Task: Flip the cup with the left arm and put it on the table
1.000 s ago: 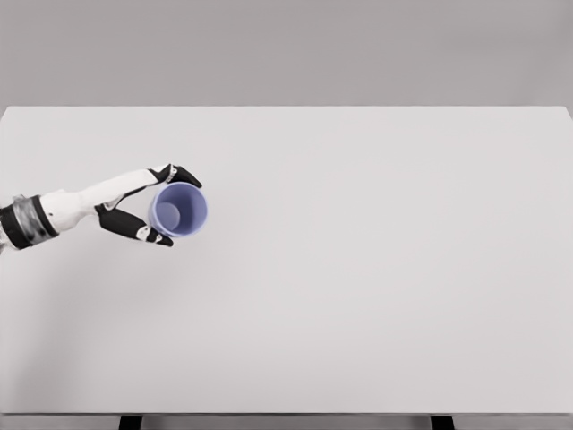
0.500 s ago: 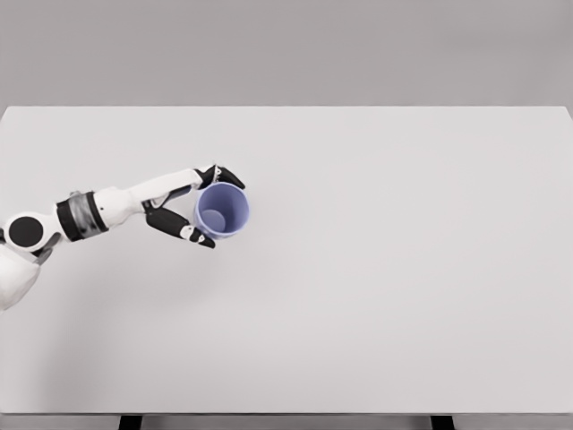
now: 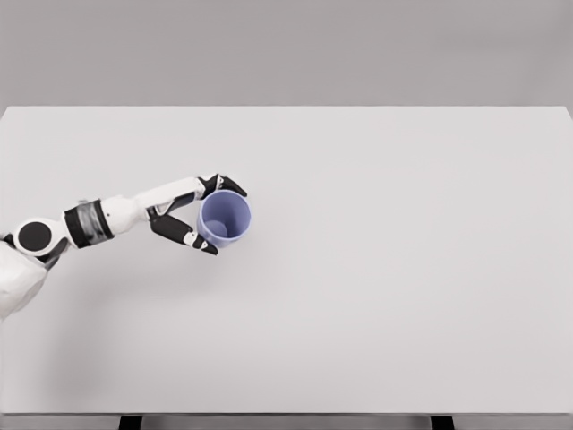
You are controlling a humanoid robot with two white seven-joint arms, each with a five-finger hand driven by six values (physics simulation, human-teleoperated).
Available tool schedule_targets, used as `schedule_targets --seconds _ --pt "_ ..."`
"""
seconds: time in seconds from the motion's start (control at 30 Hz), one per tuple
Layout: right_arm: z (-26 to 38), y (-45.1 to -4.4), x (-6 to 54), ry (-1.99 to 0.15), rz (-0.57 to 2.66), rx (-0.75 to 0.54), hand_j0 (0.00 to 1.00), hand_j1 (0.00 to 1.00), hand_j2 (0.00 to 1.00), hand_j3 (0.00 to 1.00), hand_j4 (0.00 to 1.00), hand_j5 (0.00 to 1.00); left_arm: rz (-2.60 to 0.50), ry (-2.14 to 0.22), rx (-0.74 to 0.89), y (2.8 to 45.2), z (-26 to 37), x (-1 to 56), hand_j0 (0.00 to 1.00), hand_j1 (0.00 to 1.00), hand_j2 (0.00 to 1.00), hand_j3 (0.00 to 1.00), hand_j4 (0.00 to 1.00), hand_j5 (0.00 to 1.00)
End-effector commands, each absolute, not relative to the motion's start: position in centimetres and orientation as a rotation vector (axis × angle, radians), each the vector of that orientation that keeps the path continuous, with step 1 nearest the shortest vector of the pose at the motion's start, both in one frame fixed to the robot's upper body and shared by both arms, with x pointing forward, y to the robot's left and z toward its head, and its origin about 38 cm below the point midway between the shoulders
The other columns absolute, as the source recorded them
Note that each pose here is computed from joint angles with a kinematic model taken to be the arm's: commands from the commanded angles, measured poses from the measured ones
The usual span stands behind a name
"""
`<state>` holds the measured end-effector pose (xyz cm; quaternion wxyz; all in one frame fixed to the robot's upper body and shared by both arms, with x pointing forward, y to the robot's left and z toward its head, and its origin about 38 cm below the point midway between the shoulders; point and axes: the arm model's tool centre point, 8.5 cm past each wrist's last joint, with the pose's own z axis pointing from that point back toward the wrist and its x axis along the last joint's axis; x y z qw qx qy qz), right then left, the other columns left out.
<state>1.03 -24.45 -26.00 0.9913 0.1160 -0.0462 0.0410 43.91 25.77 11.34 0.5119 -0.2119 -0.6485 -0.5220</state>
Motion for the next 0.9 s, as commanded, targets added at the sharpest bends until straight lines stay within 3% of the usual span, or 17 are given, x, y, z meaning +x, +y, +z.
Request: schedule_targets --seconds 0.0,0.23,0.47,0.87 --pt "-26.00 -24.45 1.03 -0.093 0.082 0.233 1.00 1.00 1.00 1.00 1.00 1.00 -1.238 -1.550 -0.511 25.81 10.85 44.01 0.55 0.55 0.55 0.55 0.55 0.55" --pt "-26.00 -24.45 1.03 -0.093 0.082 0.233 1.00 1.00 1.00 1.00 1.00 1.00 -1.228 -1.536 -0.499 26.27 10.41 44.11 0.63 0.63 0.63 0.63 0.63 0.63" --pt "-26.00 -24.45 1.03 -0.093 0.082 0.233 1.00 1.00 1.00 1.00 1.00 1.00 -1.226 -1.532 -0.496 26.36 10.22 44.10 0.97 0.97 0.97 0.97 0.97 0.97" --pt "-26.00 -24.45 1.03 -0.093 0.082 0.233 1.00 1.00 1.00 1.00 1.00 1.00 -1.231 -1.546 -0.474 26.80 11.16 44.75 1.00 1.00 1.00 1.00 1.00 1.00"
